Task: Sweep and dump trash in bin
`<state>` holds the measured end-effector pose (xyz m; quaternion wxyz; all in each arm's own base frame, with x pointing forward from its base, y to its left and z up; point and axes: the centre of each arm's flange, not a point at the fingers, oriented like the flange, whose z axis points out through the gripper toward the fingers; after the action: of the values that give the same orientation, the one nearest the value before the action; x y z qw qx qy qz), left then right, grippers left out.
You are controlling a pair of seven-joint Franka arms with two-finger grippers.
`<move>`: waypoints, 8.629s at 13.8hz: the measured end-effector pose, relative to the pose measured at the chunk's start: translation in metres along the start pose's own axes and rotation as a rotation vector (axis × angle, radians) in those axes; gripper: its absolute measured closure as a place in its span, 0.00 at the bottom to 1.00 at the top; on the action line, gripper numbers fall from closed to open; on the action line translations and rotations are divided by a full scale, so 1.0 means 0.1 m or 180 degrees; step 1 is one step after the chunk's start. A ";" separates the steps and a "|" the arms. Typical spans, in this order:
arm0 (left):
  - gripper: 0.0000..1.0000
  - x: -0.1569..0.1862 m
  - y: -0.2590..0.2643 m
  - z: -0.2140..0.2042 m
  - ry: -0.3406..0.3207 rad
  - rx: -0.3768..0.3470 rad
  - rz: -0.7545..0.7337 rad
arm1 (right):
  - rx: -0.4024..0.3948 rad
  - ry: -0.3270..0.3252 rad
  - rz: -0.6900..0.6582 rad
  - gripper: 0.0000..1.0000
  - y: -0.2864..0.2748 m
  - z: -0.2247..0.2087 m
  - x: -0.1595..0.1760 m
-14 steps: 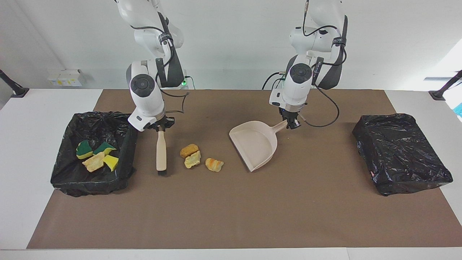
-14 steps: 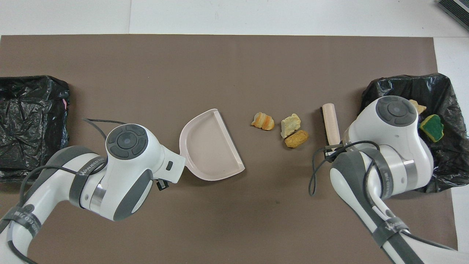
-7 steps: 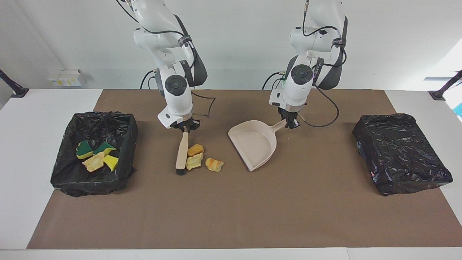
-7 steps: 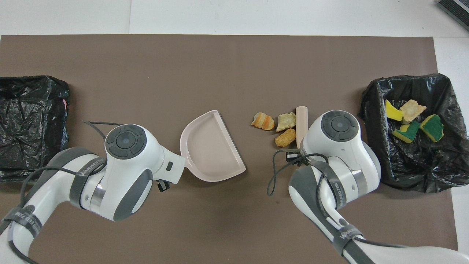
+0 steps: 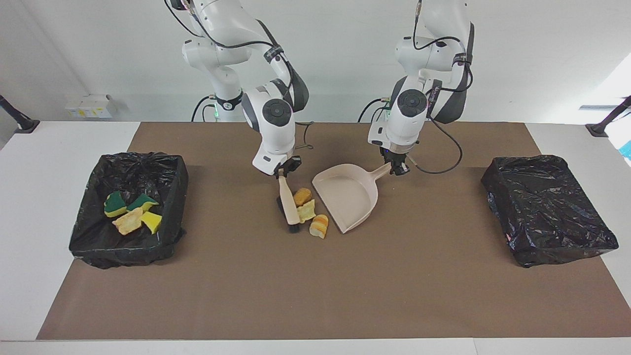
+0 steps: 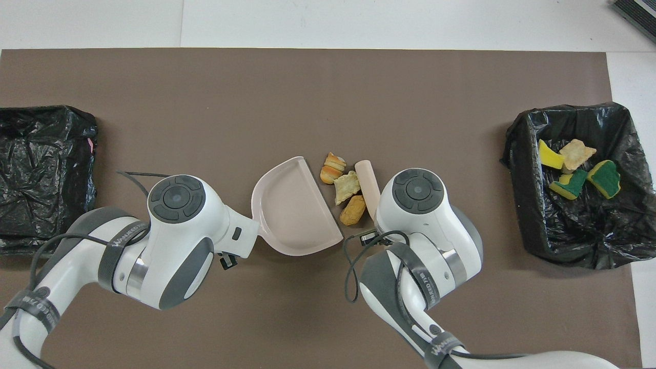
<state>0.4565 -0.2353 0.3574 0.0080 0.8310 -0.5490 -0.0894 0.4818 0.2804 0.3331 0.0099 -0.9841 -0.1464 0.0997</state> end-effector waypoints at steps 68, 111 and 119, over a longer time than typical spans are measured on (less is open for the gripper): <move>0.67 -5.58 -2.60 -1.56 -0.0872 0.0347 -0.0716 | -0.0221 -0.0193 0.0381 0.00 -0.32 -1.80 -0.39; 0.67 0.71 -0.08 -1.39 0.0898 -0.0118 -0.3505 | -0.0126 0.0489 0.0925 0.00 2.79 -2.91 -0.73; 0.67 1.33 0.16 -0.43 0.0770 -0.0150 -0.3163 | -0.0126 0.0489 0.0925 0.00 2.79 -2.91 -0.73</move>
<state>0.4996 -0.3666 0.3830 0.0467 0.9957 -0.0805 0.0020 0.5509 -0.0050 0.6187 -0.0128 -0.9997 -0.0032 0.0217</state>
